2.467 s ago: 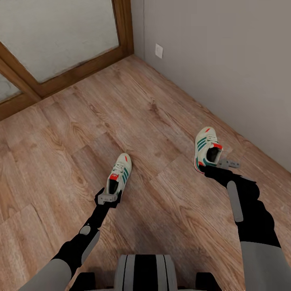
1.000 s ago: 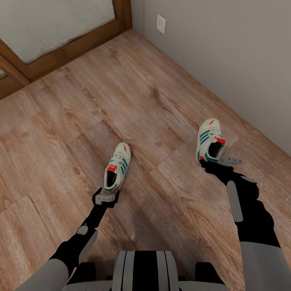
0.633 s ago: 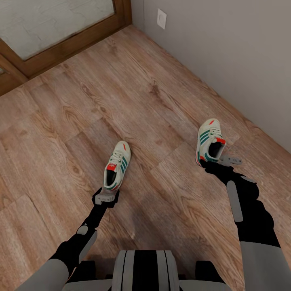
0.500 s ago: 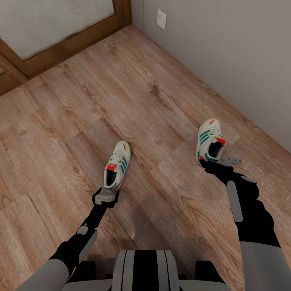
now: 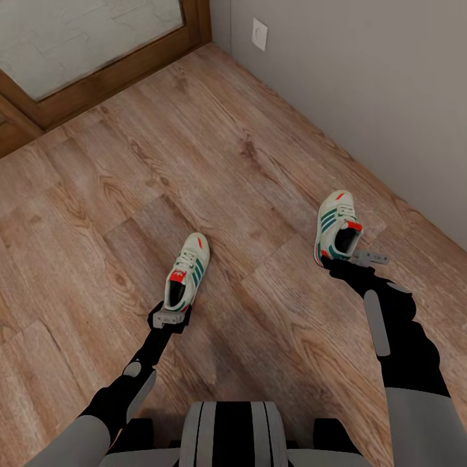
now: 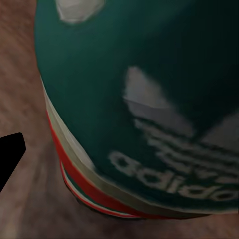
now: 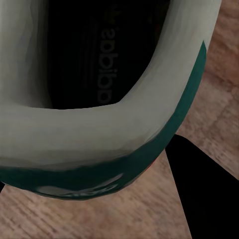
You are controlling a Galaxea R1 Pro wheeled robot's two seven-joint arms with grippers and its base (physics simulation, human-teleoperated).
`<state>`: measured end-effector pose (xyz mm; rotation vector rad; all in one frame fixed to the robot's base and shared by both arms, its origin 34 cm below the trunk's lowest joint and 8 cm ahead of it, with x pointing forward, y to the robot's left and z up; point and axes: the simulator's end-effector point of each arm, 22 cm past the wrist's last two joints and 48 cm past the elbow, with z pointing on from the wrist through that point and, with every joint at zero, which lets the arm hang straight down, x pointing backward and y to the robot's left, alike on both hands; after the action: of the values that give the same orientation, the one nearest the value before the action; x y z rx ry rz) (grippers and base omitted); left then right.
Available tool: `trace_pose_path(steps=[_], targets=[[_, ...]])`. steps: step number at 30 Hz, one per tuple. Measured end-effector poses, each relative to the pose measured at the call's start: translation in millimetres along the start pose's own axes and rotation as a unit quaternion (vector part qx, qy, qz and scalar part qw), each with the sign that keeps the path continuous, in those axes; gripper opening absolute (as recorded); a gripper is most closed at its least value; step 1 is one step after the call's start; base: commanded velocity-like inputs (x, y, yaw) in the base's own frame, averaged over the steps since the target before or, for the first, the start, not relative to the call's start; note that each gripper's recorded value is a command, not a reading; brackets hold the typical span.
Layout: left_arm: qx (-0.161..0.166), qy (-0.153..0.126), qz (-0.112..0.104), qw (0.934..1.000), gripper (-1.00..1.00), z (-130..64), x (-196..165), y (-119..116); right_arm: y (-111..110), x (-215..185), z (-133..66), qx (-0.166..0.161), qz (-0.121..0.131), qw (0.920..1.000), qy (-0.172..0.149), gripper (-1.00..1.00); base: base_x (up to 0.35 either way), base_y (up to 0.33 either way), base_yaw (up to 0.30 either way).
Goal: Pick up the two gym shoes and the two sandals from the corridor floor and place them onto the hallstand (shoe rack) in the corridor, making sure they are on the rack and not on the floor. Arrange them so the two gym shoes are next to each other and the two sandals are next to each other.
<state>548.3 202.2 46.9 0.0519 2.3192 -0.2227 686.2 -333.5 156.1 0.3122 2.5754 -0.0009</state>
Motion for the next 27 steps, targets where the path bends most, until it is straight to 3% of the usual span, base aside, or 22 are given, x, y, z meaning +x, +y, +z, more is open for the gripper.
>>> trace_pose_path(steps=[7, 8, 27], targets=[[0.000, 0.000, -0.001, 1.0000, 1.00, 0.1, -0.1, -0.3, 0.0, -0.1, 0.0, 0.000, 0.000, 1.0000, 0.000, -1.00, 0.001, 0.000, 0.000], [0.000, 0.000, -0.001, 1.0000, -1.00, 0.1, -0.1, -0.2, -0.1, -0.1, 0.0, 0.000, 0.000, 1.0000, 0.000, -1.00, 0.000, 0.000, 0.000], [-0.011, 0.000, -0.001, 0.9999, -1.00, 0.0, 0.0, 4.7, -0.3, -0.2, 0.0, 0.000, 0.000, 1.0000, 0.000, -1.00, 0.000, 0.000, 0.000]])
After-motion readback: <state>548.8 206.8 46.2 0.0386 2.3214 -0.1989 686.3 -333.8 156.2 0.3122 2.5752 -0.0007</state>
